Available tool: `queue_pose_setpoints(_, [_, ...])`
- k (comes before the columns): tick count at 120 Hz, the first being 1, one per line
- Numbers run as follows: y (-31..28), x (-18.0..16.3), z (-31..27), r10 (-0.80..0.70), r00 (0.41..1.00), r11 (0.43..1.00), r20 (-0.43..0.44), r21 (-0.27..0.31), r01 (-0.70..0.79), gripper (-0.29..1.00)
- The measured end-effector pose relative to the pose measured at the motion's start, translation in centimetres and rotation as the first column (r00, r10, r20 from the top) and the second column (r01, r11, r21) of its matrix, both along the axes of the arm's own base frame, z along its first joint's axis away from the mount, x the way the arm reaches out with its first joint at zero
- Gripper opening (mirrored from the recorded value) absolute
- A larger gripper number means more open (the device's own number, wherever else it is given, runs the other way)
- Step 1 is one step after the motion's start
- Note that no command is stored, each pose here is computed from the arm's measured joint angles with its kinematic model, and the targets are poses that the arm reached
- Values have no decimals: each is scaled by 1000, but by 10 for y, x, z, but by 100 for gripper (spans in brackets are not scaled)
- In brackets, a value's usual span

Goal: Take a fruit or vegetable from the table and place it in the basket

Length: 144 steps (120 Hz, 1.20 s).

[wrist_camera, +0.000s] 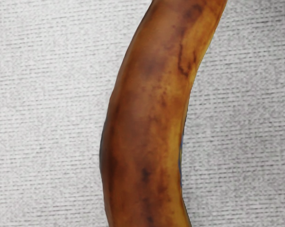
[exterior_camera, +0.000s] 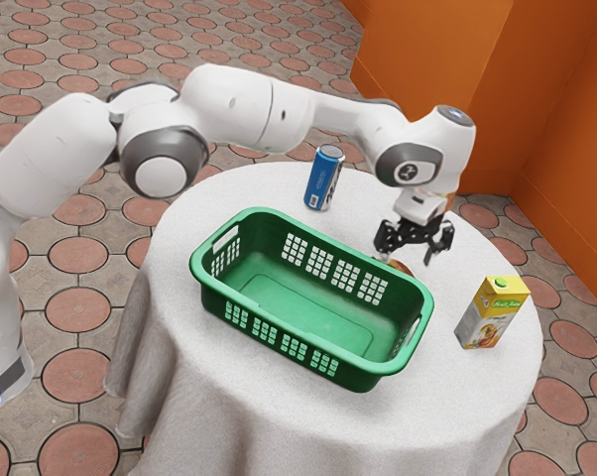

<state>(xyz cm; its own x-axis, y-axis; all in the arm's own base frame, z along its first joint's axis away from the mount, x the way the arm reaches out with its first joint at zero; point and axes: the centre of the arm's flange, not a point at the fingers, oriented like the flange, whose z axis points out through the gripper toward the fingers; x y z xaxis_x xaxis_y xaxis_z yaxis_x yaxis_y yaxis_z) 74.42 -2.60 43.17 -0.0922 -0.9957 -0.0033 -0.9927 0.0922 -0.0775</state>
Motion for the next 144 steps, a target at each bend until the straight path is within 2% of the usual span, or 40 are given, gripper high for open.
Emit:
queue_pose_setpoints(18, [-11, 8, -3, -18, 1000, 1000, 14, -17, 18, 68])
queue_pose_setpoints(35, [-12, 12, -10, -10, 1000, 997, 10, -80, 11, 68])
queue_pose_setpoints(58, [-13, 16, -26, -9, 1000, 994, -7, -108, 8, 68])
queue_pose_setpoints(75, [10, 24, -35, 16, 1000, 985, -3, -174, -16, 68])
queue_pose_setpoints(82, [10, 32, -41, 15, 1000, 980, 9, -198, -13, 77])
queue_pose_setpoints(88, [10, 36, -46, 14, 1000, 978, 17, -210, -10, 92])
queue_pose_setpoints(94, [9, 38, -47, 13, 1000, 977, 22, -214, -8, 96])
queue_pose_setpoints(112, [7, 37, -44, -7, 1000, 983, 20, -183, 11, 91])
queue_pose_setpoints(128, [7, 32, -38, -34, 999, 993, -6, -116, 33, 82])
queue_pose_setpoints(144, [7, 25, -15, -57, 998, 998, -15, -41, 56, 52])
